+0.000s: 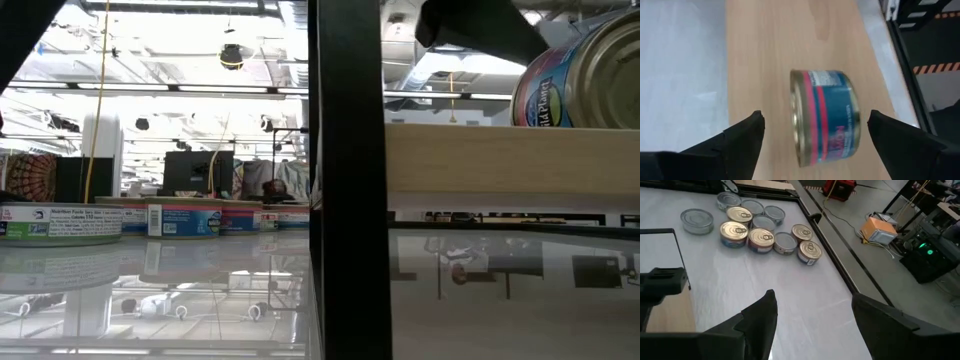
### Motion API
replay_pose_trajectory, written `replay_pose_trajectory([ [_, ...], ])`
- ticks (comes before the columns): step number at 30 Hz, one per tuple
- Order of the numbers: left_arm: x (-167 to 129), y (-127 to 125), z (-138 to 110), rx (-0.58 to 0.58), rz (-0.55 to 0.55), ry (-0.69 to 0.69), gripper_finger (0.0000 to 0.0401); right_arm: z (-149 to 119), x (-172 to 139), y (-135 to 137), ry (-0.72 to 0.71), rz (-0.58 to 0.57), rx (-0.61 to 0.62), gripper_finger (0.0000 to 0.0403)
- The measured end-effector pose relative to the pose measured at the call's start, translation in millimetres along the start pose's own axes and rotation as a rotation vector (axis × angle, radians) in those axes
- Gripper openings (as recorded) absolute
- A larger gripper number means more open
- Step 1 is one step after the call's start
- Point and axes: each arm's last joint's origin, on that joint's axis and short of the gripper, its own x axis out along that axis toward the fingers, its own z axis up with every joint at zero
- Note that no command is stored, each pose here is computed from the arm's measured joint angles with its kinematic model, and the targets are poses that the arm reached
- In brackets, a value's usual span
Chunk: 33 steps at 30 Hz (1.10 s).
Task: Stack canned seafood by type on shelf
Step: Put the blue pink tuna can on the shelf
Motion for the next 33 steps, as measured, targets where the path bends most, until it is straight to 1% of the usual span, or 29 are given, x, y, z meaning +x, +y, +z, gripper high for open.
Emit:
replay_pose_trajectory([
  [5,-1,1,2,-0.012,-0.005,-0.002,0.0340,1,0,1,-0.006,0.005,0.011,0.0286],
  [13,4,-3,-4,-0.005,-0.005,0.013,0.0340,2,0,1,-0.012,0.006,0.006,0.0286],
  [23,4,-8,-3,-0.009,0.001,-0.023,0.0340,2,0,1,-0.012,0.006,0.006,0.0286],
  [27,5,-14,-3,0.021,0.026,-0.048,0.0340,2,0,1,-0.013,0.007,0.008,0.0286],
  [29,11,-16,-5,0.029,0.048,-0.062,0.0340,2,0,1,-0.013,0.007,0.008,0.0286],
  [31,17,-17,-9,0.035,0.061,-0.049,0.0340,2,0,1,-0.013,0.007,0.009,0.0286],
  [33,26,-18,-13,0.035,0.041,-0.042,0.0340,2,0,1,-0.013,0.007,0.009,0.0286],
])
